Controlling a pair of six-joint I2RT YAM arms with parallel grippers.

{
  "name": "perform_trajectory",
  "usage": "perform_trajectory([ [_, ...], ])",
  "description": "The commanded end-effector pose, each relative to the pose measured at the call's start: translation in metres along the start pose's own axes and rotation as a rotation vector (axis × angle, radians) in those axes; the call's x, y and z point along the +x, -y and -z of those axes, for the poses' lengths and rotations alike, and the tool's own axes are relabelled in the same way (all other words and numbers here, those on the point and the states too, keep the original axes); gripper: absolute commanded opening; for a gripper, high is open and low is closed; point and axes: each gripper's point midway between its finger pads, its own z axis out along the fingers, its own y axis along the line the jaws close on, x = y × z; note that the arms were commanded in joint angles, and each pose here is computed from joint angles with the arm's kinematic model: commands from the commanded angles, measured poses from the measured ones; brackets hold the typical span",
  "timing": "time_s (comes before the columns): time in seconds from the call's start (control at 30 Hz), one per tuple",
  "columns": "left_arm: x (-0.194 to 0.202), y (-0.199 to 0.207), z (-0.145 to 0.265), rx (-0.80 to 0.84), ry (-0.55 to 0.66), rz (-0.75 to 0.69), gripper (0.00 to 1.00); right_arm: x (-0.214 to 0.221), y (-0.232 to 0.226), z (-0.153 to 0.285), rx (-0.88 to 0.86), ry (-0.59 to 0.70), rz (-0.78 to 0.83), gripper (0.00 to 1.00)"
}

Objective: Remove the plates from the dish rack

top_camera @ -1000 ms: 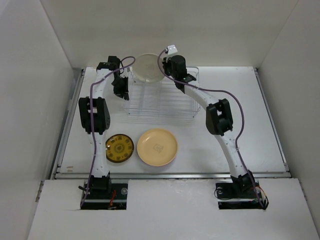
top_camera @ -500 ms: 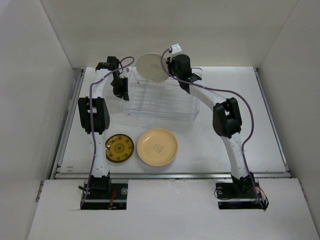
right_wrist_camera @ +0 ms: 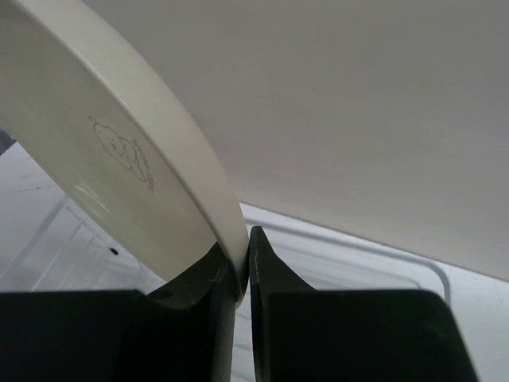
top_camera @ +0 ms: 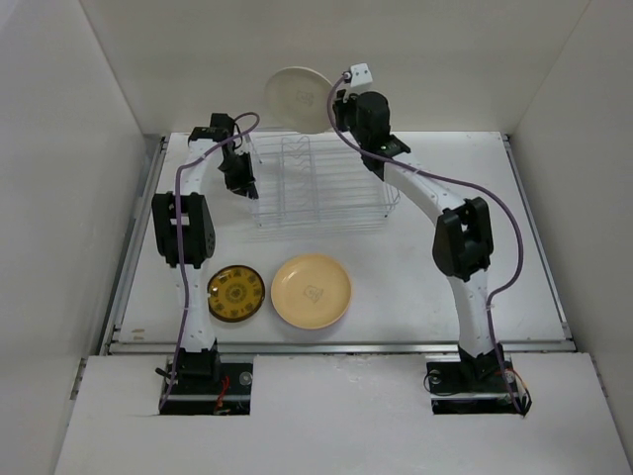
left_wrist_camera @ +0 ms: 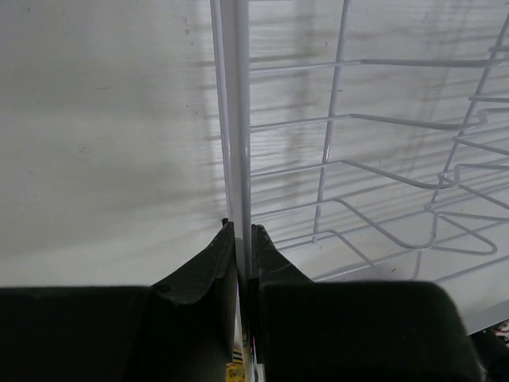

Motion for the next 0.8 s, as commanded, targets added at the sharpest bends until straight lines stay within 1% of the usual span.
perform_trajectory([
  [0.0,0.005,0.011,0.015,0.066,-0.012,0.172,0.0,-0.083,-0.003,0.033,-0.008,0.13,-0.08,0.0],
  [0.03,0.005,0.009,0.011,0.062,-0.023,0.16,0.0,-0.092,-0.006,0.041,-0.03,0.126,-0.078,0.0],
  [0.07,0.005,0.006,0.005,0.058,-0.041,0.141,0.0,-0.083,-0.015,0.05,-0.087,0.059,-0.081,0.0],
  [0.1,0.0,0.005,0.009,0.042,-0.029,0.124,0.0,-0.099,-0.021,0.066,-0.129,0.056,-0.079,0.0],
  [0.13,-0.003,0.003,0.008,0.033,-0.022,0.112,0.0,-0.104,-0.028,0.077,-0.172,0.033,-0.077,0.0],
  [0.17,-0.002,0.0,0.006,0.021,-0.032,0.107,0.0,-0.081,-0.042,0.091,-0.262,-0.07,-0.075,0.0],
  [0.2,-0.007,0.001,0.01,0.025,-0.014,0.079,0.0,-0.092,-0.048,0.111,-0.309,-0.08,-0.076,0.0],
  [0.23,-0.006,0.0,0.008,0.024,-0.022,0.071,0.0,-0.087,-0.056,0.124,-0.359,-0.122,-0.091,0.0],
  [0.27,-0.009,0.003,0.01,0.036,-0.014,0.055,0.0,-0.08,-0.065,0.137,-0.419,-0.165,-0.097,0.0],
  [0.3,-0.008,0.0,0.005,0.034,-0.027,0.043,0.0,-0.05,-0.081,0.161,-0.534,-0.286,-0.121,0.0],
  [0.33,-0.013,0.001,0.009,0.036,-0.016,0.003,0.0,-0.049,-0.088,0.18,-0.588,-0.324,-0.133,0.0],
  [0.37,-0.015,0.001,0.009,0.036,-0.017,-0.017,0.0,-0.036,-0.093,0.194,-0.633,-0.382,-0.151,0.0],
  [0.4,-0.015,-0.001,0.005,0.034,-0.028,-0.028,0.0,-0.002,-0.1,0.218,-0.686,-0.52,-0.194,0.0],
  [0.47,-0.023,-0.004,0.012,0.016,-0.003,-0.088,0.0,0.025,-0.101,0.244,-0.718,-0.643,-0.222,0.0],
  [0.5,-0.02,-0.009,0.008,-0.002,-0.019,-0.097,0.0,0.04,-0.102,0.256,-0.732,-0.71,-0.236,0.0],
  [0.53,-0.022,-0.007,0.008,-0.015,-0.012,-0.125,0.0,0.069,-0.098,0.277,-0.716,-0.835,-0.261,0.0],
  [0.6,-0.024,-0.01,0.007,-0.051,-0.002,-0.17,0.0,0.093,-0.099,0.297,-0.732,-0.93,-0.267,0.0],
  [0.63,-0.024,-0.01,0.007,-0.051,-0.002,-0.17,0.0,0.111,-0.102,0.313,-0.732,-1.007,-0.281,0.0],
  [0.67,-0.025,-0.005,0.005,-0.047,0.004,-0.181,0.0,0.118,-0.106,0.319,-0.745,-1.025,-0.271,0.0],
  [0.77,-0.027,-0.006,0.003,-0.077,0.016,-0.203,0.0,0.137,-0.104,0.33,-0.701,-1.102,-0.245,0.0],
])
